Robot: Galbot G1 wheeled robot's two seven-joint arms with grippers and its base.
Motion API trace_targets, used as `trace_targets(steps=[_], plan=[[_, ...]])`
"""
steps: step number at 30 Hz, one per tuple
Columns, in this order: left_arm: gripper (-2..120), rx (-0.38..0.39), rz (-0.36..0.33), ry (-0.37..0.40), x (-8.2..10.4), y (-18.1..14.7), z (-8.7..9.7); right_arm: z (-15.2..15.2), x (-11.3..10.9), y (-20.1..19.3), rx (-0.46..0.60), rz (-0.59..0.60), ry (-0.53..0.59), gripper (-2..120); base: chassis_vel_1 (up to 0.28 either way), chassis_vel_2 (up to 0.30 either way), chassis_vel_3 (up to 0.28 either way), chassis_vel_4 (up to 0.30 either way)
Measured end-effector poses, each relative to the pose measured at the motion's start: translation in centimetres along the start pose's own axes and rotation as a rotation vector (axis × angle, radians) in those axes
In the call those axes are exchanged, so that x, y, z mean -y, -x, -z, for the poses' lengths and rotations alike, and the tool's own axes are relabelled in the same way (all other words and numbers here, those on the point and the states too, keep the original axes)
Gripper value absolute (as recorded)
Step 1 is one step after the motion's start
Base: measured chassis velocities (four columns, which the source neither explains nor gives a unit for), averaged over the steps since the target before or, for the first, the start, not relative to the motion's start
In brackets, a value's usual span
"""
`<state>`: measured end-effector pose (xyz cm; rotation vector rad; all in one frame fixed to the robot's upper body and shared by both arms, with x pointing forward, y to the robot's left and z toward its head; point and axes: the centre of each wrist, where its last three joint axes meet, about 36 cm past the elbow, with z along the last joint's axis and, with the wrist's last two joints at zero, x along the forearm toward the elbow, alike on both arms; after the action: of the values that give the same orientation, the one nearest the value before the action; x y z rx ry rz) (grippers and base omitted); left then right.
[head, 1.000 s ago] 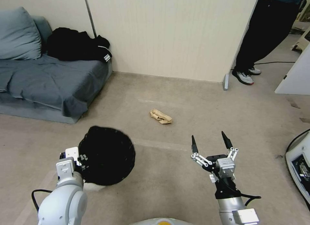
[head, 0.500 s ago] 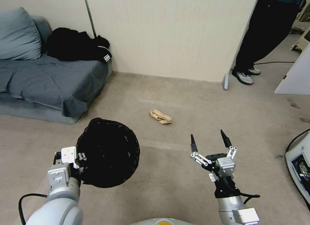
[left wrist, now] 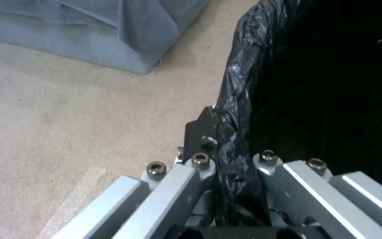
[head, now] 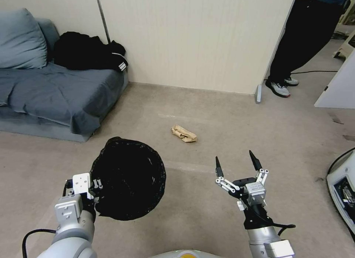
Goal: Pick up the trash bin, then pick up the garbage from the floor and place it into the trash bin.
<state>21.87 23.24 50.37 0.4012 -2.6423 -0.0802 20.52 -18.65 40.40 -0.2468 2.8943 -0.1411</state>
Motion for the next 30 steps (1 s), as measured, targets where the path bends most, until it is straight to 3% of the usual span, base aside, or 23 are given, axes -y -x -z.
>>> trace_targets(steps=[12,30], plan=[[1,-0.004,-0.01,0.001,-0.07,0.2,-0.72,-0.23,0.07,0.01,-0.001,0.017,-0.005,100,-0.039,0.038,0.037,-0.034],[1,0.011,0.001,0.001,-0.24,0.47,-0.46,-0.27,0.27,-0.02,0.002,0.024,-0.011,100,-0.126,0.134,0.129,-0.122]])
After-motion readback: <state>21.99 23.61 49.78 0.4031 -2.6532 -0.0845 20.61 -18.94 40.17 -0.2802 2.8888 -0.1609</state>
